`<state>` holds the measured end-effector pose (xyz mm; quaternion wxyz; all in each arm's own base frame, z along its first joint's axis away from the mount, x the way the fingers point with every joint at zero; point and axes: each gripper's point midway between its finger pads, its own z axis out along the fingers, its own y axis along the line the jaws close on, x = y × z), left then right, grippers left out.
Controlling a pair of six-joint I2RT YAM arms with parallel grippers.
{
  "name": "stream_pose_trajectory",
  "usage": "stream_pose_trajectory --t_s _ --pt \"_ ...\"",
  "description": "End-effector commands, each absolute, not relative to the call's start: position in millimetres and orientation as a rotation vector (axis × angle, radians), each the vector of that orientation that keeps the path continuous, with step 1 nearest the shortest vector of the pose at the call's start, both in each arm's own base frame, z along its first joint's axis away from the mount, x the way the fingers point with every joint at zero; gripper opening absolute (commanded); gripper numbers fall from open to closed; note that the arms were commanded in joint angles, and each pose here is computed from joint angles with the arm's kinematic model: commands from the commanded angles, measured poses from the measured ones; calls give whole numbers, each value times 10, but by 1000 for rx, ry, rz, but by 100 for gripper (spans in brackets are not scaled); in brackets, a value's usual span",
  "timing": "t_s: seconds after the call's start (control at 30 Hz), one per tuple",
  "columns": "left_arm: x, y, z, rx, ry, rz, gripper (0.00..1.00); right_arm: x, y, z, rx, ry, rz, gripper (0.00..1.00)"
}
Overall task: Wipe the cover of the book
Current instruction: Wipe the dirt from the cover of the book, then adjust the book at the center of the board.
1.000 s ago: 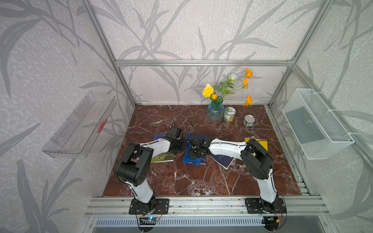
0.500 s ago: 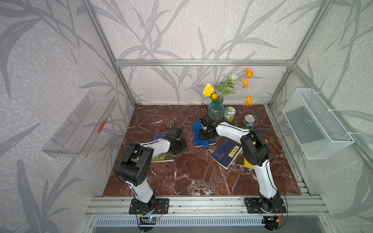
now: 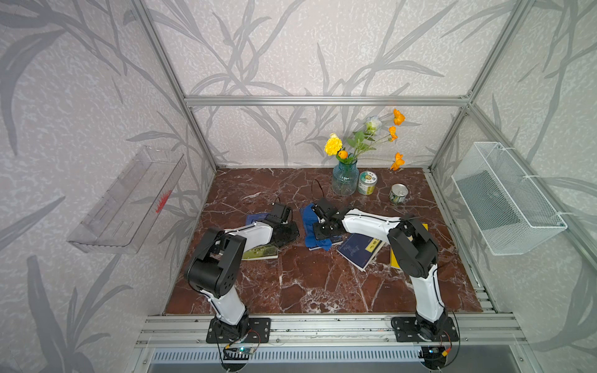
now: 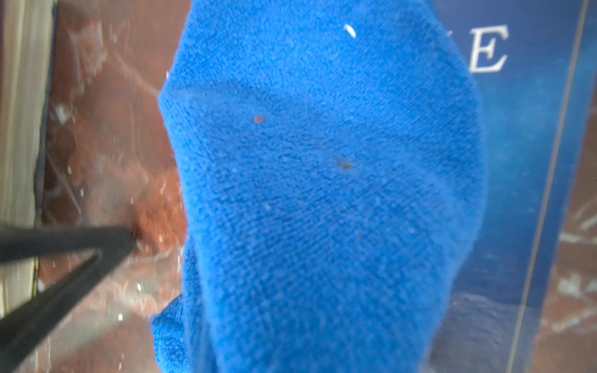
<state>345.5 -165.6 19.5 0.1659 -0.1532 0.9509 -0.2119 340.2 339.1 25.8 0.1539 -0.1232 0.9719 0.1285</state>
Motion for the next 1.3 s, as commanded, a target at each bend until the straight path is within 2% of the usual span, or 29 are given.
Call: stream_pose_trajectory --t_s 0.0,0.2,0.3,0.43,0.53,0.7,0.83,0.97,1.27 --pt "3344 -1579 84 -440 2761 -540 0 2957 2992 5 -426 2984 179 0" --pt "3357 -1391 485 -393 2648 -420 8 3259 3139 677 -417 2819 301 0" --pt "3343 -1197 783 -446 2567 -330 21 3310 3362 977 -431 2739 473 0" --pt "3283 -642 1148 -639 2419 -98 41 3302 3702 1213 -442 2671 706 0" --pt "3237 -269 1189 -804 2338 -102 54 3279 3940 1319 -476 2645 803 0" --pt "3214 186 1086 -997 2285 -88 63 3267 4268 1433 -523 2614 906 0" --pt "3276 375 839 -1147 2331 -146 66 3220 4549 1461 -542 2595 1028 0" --pt "3340 493 573 -1312 2367 -321 62 3074 4767 1403 -592 2620 1084 0" --pt "3460 410 258 -1320 2413 -441 56 2998 4681 1121 -610 2701 1002 0"
